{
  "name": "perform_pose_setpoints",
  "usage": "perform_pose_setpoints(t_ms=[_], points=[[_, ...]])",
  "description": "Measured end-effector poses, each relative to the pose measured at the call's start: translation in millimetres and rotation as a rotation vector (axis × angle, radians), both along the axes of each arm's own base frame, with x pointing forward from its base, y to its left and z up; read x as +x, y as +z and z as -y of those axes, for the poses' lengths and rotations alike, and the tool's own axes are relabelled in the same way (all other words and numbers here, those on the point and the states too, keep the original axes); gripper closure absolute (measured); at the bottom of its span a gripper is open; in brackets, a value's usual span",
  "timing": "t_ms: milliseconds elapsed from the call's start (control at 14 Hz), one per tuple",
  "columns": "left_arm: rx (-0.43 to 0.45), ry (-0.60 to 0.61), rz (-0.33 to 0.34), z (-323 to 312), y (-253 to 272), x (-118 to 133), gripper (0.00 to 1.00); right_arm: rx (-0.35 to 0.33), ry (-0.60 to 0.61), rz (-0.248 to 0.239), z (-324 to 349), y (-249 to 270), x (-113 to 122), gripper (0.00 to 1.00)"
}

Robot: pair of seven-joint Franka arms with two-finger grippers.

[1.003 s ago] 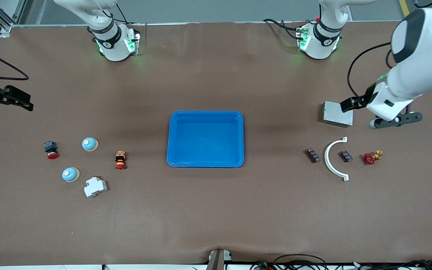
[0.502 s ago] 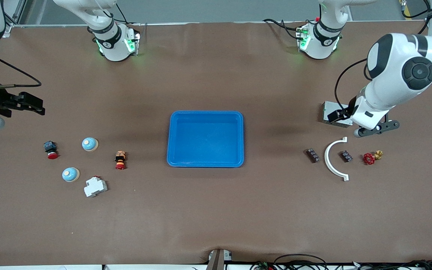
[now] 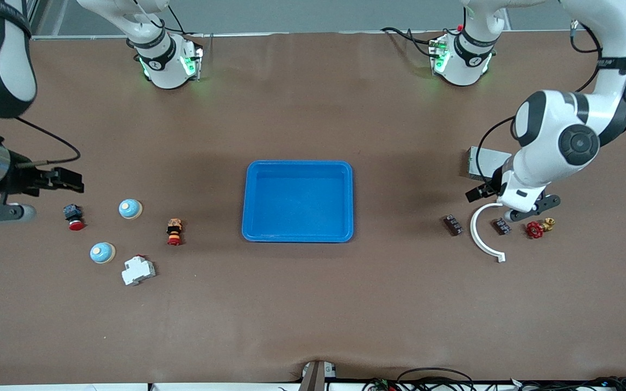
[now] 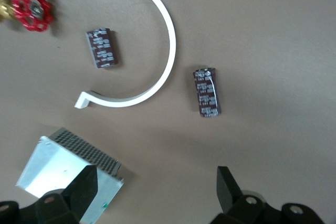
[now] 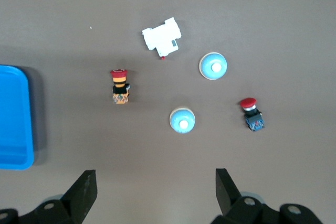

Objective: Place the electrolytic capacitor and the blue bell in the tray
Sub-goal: 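Grasp a black capacitor with the left gripper while the right gripper grasps a bell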

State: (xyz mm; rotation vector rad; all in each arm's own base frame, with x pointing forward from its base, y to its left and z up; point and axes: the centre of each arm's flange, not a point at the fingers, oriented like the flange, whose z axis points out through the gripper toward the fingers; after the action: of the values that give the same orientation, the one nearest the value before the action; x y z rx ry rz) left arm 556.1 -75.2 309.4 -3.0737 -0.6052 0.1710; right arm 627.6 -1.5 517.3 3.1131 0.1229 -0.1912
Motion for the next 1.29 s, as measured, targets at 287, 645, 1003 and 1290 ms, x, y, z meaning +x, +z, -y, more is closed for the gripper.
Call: perform_pose_setpoints(t_ms=[287, 645, 1003, 1290], points=[[0.002, 0.082, -0.019, 18, -35, 2, 0.00, 0.002, 0.001, -0.009, 3, -59, 26, 0.00], [0.001, 0.130, -0.023, 26, -61, 3, 0.00, 0.010, 0.046, 0.010, 24, -122, 50, 0.00], [-0.025, 0.156, 0.019, 27, -109, 9, 0.06, 0.015, 0.025, -0.005, 47, -191, 37, 0.00], [-0.039, 0.165, 0.048, 27, -123, 19, 0.26, 0.017, -0.006, 0.025, 67, -243, 8, 0.00]])
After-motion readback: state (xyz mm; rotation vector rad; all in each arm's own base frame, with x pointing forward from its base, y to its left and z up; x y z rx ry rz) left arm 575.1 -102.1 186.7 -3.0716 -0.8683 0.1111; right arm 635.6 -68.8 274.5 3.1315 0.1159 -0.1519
